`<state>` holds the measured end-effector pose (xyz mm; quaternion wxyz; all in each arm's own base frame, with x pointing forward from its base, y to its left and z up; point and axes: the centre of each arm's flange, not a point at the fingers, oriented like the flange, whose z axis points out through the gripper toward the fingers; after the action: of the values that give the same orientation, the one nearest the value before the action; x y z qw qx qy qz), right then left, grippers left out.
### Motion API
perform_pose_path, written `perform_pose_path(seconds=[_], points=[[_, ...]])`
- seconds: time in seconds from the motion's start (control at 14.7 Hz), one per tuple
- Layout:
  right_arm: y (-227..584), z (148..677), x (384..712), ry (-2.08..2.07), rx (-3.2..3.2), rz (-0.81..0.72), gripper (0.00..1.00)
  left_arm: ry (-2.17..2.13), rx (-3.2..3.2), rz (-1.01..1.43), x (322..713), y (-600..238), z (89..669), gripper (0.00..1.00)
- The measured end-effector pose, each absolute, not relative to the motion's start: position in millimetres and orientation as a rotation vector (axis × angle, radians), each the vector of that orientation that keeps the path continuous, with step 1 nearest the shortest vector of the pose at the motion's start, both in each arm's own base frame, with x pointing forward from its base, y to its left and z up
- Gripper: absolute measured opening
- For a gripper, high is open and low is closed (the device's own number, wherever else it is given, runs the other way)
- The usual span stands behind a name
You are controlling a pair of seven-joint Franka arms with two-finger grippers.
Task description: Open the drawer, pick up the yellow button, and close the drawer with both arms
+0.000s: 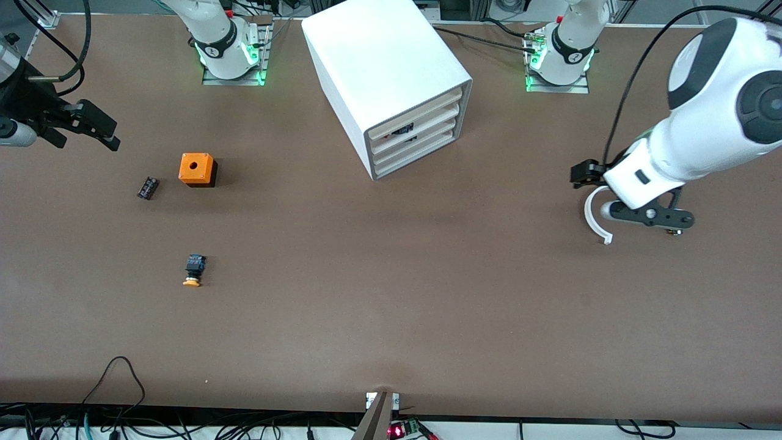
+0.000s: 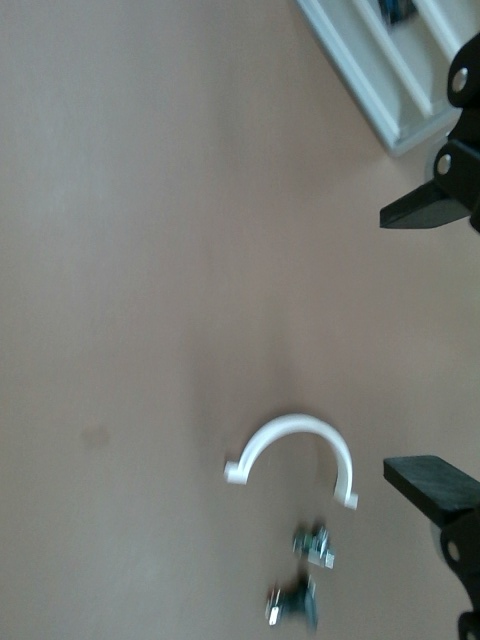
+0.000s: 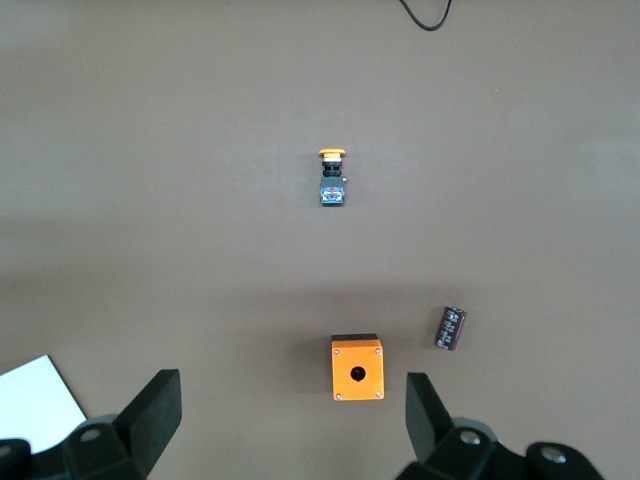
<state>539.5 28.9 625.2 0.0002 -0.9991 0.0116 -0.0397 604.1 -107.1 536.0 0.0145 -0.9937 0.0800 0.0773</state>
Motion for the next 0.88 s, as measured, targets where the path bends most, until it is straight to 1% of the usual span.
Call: perform_pose_path(seconds=[0.2, 0.41, 0.54, 0.75, 0.88], points=[[28, 625, 539, -0.006, -3.14, -0.122, 1.0, 0.268, -3.103, 0.206, 593, -78, 555, 1.0], [28, 626, 539, -0.016, -3.14, -0.123, 1.0, 0.249, -3.131, 0.063, 580, -42, 559, 1.0], [28, 626, 539, -0.017, -3.14, -0.124, 1.0, 0.213, -3.133, -0.01, 568, -34, 563, 1.0], [28, 627, 540, -0.017, -3.14, -0.127, 1.0, 0.111, -3.134, -0.036, 557, -31, 571, 1.0], [27, 627, 540, -0.019, -3.14, -0.127, 1.0, 0.101, -3.134, -0.003, 551, -28, 572, 1.0]])
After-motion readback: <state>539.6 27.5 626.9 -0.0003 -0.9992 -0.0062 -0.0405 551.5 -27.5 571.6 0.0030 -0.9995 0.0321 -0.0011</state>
